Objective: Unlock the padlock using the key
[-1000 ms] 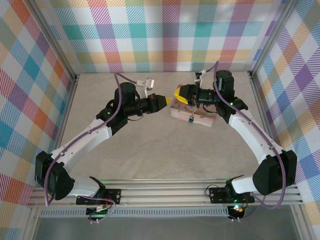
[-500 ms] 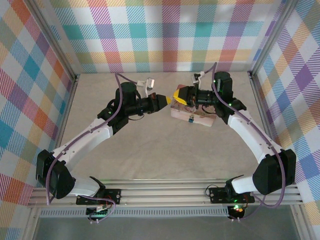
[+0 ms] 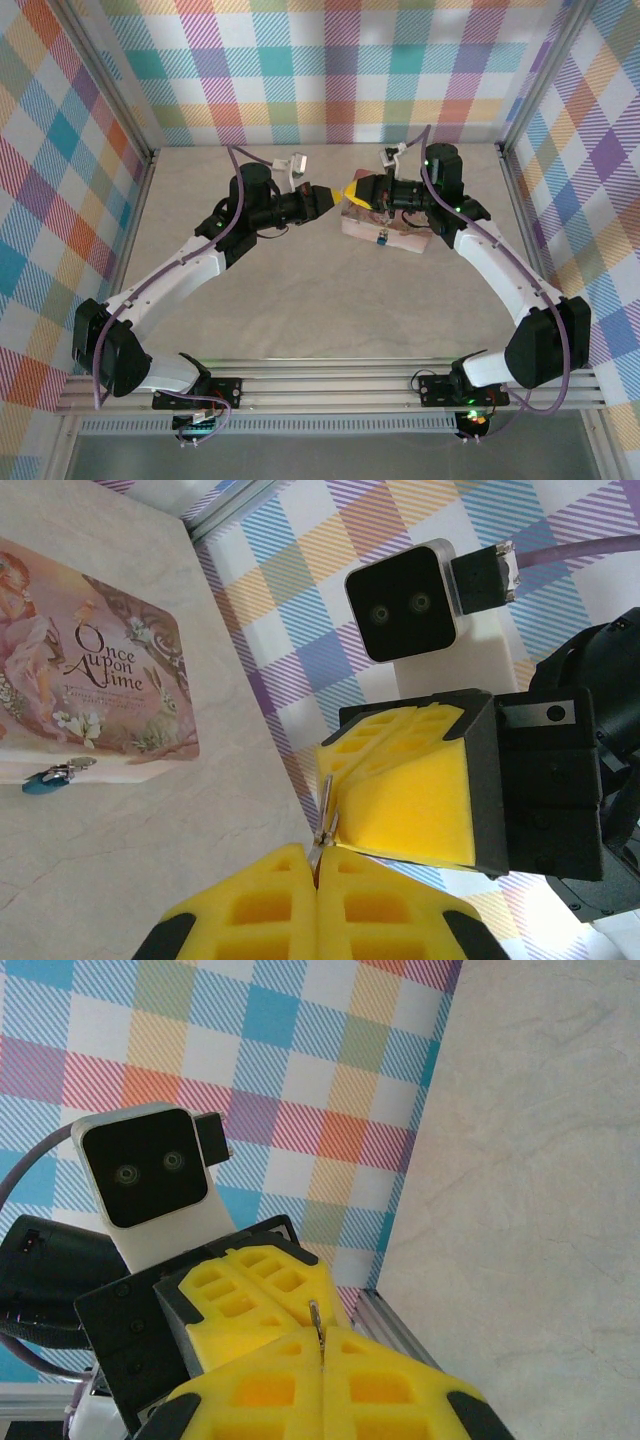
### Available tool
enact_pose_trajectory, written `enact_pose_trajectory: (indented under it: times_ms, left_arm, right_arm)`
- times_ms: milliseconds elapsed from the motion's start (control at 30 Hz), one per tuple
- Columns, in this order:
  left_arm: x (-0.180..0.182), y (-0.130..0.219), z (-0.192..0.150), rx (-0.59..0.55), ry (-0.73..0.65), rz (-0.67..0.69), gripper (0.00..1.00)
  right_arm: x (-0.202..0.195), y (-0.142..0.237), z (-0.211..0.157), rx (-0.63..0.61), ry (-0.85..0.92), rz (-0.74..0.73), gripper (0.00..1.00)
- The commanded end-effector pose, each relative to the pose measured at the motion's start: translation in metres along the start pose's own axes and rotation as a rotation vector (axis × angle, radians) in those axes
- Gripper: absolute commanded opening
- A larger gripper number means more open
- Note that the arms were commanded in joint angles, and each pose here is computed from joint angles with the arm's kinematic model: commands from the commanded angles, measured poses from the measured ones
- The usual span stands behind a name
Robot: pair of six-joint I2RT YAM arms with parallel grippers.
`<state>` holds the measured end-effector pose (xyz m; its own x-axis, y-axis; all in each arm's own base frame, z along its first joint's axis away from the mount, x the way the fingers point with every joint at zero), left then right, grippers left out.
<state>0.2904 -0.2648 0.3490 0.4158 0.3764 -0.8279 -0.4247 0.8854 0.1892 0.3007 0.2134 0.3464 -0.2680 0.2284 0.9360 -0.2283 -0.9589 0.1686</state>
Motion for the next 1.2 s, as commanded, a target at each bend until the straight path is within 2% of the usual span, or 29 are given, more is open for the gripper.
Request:
enact_pose_trajectory:
  times_ms: [0, 267, 433, 500, 633, 700, 867, 1167]
  left_arm:
    - [-0.003, 0.003, 0.0, -0.002, -0.013, -0.026, 0.0]
    - [-0.001, 0.007, -0.005, 0.009, -0.015, -0.02, 0.0]
    - [-0.002, 0.008, -0.007, 0.029, -0.02, -0.018, 0.0]
    - [-0.002, 0.01, -0.008, 0.033, -0.03, -0.002, 0.07]
    - [0.003, 0.023, -0.007, 0.025, -0.07, 0.09, 0.39]
    - [0.008, 0.034, -0.007, 0.013, -0.083, 0.146, 0.45]
    - [0.011, 0.05, -0.006, -0.013, -0.125, 0.173, 0.49]
    - [-0.015, 0.048, -0.002, -0.015, -0.226, -0.021, 0.5]
  right_arm:
    - [0.0, -0.003, -0.004, 0.02, 0.045, 0.022, 0.0]
    - [0.001, -0.003, -0.005, 0.022, 0.073, 0.039, 0.0]
    - [0.004, -0.003, -0.007, 0.07, 0.101, 0.032, 0.0]
    - [0.006, -0.001, -0.009, 0.084, 0.134, 0.007, 0.0]
    - [0.011, 0.008, -0.011, 0.105, 0.228, -0.116, 0.0]
    - [0.012, 0.014, -0.009, 0.105, 0.296, -0.197, 0.0]
    - [0.013, 0.021, -0.008, 0.129, 0.393, -0.3, 0.0]
    - [0.031, 0.022, -0.012, 0.215, 0.604, -0.283, 0.0]
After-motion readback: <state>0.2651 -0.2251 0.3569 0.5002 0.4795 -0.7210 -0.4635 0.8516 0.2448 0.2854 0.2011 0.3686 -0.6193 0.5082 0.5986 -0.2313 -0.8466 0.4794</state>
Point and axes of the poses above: each hand's point on the last joint's axis, 136 mm out from that joint toward the fingers, its own y axis back along the fingers, its own x axis along the line the jaws close on, z = x × y, the point moved 6 cm from there along y, back along the fingers
